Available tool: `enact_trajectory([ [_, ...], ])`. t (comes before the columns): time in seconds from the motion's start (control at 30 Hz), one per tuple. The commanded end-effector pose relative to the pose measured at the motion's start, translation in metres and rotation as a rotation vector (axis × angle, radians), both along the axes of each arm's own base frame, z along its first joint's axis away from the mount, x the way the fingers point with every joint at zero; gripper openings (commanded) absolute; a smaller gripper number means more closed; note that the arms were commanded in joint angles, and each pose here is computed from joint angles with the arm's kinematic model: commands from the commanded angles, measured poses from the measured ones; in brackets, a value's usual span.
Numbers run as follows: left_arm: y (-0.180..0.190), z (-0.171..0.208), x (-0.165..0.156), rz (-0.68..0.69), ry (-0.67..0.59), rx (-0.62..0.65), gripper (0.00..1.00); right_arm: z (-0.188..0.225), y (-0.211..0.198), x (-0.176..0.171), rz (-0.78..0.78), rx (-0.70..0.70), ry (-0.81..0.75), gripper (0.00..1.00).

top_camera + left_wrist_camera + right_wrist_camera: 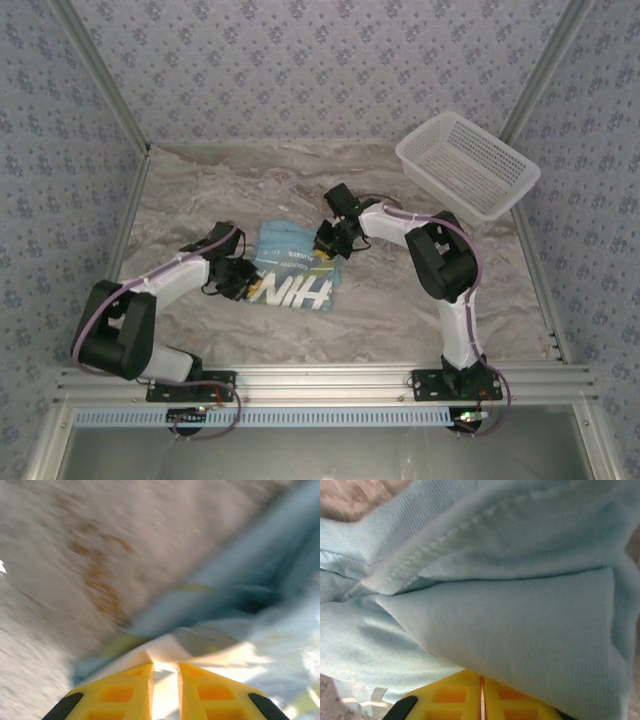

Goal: Fold and stack the t-shirts

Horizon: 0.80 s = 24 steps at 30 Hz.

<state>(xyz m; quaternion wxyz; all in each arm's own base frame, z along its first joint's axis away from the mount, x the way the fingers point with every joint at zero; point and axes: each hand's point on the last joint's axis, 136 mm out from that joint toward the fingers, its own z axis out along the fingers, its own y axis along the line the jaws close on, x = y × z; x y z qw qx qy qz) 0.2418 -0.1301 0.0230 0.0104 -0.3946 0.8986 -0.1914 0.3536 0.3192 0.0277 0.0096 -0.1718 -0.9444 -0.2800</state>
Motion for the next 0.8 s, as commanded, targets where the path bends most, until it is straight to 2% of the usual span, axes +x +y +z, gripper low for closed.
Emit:
enact_trajectory([
  [0.0, 0.030, -0.029, -0.025, -0.016, 0.119, 0.106, 0.19, -0.022, -0.012, -0.004, -0.001, -0.066, 0.047, 0.12],
  [0.1, 0.031, -0.025, -0.022, -0.019, 0.124, 0.106, 0.19, -0.019, -0.012, -0.004, -0.004, -0.057, 0.046, 0.12],
  [0.2, 0.029, -0.004, -0.013, -0.019, 0.078, 0.109, 0.21, -0.002, -0.005, 0.004, 0.022, -0.013, -0.003, 0.15],
  [0.3, 0.025, 0.040, -0.008, -0.021, -0.015, 0.141, 0.32, 0.041, 0.005, 0.016, 0.078, 0.036, -0.132, 0.21],
  [0.43, -0.005, 0.081, -0.028, 0.054, -0.108, 0.036, 0.42, 0.106, -0.003, 0.013, 0.083, 0.075, -0.280, 0.34],
  [0.53, -0.036, 0.084, -0.052, 0.171, -0.141, -0.094, 0.44, 0.136, -0.021, -0.007, 0.048, 0.095, -0.326, 0.41],
  [0.63, -0.059, 0.081, -0.060, 0.290, -0.187, -0.203, 0.46, 0.153, -0.038, -0.030, 0.002, 0.129, -0.358, 0.42],
  [0.73, -0.075, 0.080, -0.058, 0.357, -0.198, -0.231, 0.58, 0.159, -0.052, -0.063, -0.031, 0.162, -0.354, 0.44],
  [0.77, -0.081, 0.080, -0.055, 0.367, -0.198, -0.240, 0.59, 0.161, -0.056, -0.071, -0.039, 0.165, -0.356, 0.44],
])
